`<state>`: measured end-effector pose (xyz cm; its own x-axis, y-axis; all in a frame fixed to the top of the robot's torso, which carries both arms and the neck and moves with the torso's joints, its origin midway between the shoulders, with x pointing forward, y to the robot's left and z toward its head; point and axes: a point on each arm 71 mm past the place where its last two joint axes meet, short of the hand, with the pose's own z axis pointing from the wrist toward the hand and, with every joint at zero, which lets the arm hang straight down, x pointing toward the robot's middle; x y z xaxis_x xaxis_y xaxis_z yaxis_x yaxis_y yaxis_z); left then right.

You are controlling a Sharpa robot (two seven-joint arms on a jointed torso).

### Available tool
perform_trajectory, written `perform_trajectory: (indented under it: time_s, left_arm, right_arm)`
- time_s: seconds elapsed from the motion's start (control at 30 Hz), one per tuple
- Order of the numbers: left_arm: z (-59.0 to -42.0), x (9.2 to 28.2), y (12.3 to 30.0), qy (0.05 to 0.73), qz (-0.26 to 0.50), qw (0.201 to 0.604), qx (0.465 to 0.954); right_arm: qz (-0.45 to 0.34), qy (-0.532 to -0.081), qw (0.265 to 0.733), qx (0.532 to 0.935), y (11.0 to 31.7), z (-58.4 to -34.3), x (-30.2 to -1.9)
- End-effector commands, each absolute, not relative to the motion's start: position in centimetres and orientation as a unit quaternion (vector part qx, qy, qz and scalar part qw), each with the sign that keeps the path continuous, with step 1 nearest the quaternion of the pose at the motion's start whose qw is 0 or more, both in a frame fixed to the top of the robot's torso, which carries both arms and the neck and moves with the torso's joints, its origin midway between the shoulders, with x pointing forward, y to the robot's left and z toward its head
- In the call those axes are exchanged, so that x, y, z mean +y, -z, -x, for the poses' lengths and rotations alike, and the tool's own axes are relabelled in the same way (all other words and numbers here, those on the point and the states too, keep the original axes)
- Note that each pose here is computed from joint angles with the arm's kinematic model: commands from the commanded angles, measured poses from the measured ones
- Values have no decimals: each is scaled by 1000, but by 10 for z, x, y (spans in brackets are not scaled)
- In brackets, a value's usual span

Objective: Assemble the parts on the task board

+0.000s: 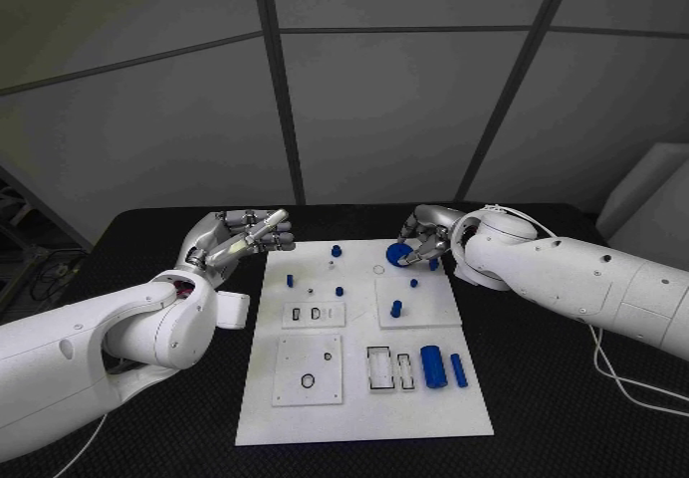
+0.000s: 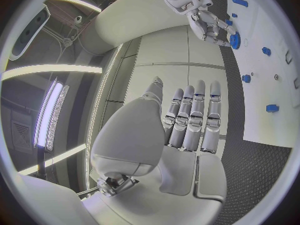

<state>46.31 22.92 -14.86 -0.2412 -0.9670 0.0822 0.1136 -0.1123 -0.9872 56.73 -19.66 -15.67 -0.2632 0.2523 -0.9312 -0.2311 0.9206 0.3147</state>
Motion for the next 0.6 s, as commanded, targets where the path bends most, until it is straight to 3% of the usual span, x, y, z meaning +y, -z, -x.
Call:
perform_trajectory:
  time_s: [0.03, 0.6]
  left_arm:
    - [-463, 228, 147, 616, 424, 439, 498]
    - [-463, 228, 147, 616, 424, 438, 499]
  right_arm:
    - [1, -189, 598, 779, 158, -568, -196]
    - [7, -177, 593, 785, 160, -570, -195]
